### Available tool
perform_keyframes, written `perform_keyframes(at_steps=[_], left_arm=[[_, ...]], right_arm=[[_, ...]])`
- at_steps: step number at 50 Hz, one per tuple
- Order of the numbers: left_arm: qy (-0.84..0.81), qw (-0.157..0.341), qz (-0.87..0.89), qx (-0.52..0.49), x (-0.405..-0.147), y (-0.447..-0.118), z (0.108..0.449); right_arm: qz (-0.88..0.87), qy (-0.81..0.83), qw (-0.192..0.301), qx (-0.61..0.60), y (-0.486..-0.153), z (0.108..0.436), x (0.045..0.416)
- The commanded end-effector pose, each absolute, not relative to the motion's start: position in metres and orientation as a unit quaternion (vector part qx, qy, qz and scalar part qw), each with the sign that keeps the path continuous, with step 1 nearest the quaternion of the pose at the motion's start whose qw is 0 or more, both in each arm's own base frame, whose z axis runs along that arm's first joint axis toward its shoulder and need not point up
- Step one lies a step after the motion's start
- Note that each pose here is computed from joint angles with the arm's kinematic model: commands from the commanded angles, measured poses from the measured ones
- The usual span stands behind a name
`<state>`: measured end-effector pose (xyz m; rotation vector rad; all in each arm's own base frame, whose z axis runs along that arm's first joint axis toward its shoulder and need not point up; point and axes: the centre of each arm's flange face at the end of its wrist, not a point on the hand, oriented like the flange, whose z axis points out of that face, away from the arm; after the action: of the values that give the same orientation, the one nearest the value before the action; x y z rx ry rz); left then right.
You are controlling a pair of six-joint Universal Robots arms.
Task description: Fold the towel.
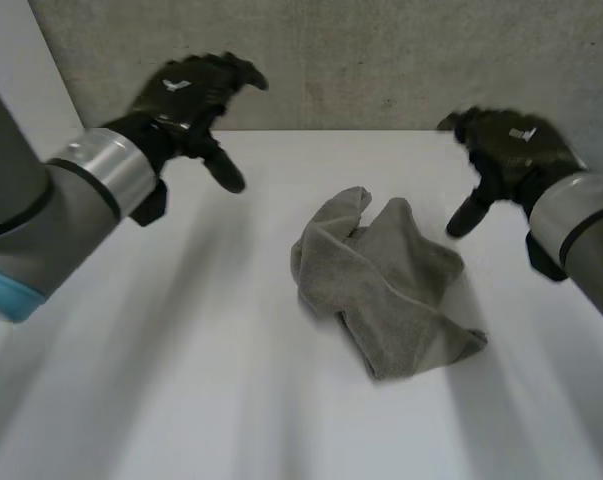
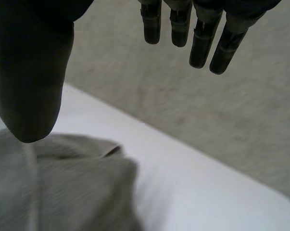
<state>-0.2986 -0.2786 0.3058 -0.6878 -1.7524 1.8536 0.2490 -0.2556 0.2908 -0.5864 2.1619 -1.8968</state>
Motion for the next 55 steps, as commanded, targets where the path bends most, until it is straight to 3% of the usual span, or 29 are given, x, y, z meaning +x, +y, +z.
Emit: perform_keyframes(at_steps=[1, 10, 19, 23, 44, 55], left_arm=[[-0.636, 0.262, 0.646, -0.33, -0.323, -0.301, 0.259], [-0.639, 0.217, 0.612, -0.414, -0.345, -0.311, 0.189], [-0.634, 0.201, 0.589, -0.46, -0.357, -0.304, 0.153], [-0.627, 0.219, 0.571, -0.483, -0.366, -0.292, 0.14], [-0.619, 0.223, 0.572, -0.489, -0.373, -0.291, 0.133], [-0.627, 0.187, 0.586, -0.478, -0.374, -0.304, 0.126]], right_arm=[[-0.576, 0.777, 0.122, -0.221, -0.24, 0.243, 0.245], [-0.539, 0.805, 0.11, -0.221, -0.234, 0.181, 0.242], [-0.512, 0.83, 0.101, -0.198, -0.23, 0.147, 0.239], [-0.499, 0.841, 0.086, -0.19, -0.231, 0.136, 0.237], [-0.482, 0.849, 0.085, -0.201, -0.231, 0.122, 0.238], [-0.473, 0.847, 0.109, -0.214, -0.226, 0.122, 0.242]])
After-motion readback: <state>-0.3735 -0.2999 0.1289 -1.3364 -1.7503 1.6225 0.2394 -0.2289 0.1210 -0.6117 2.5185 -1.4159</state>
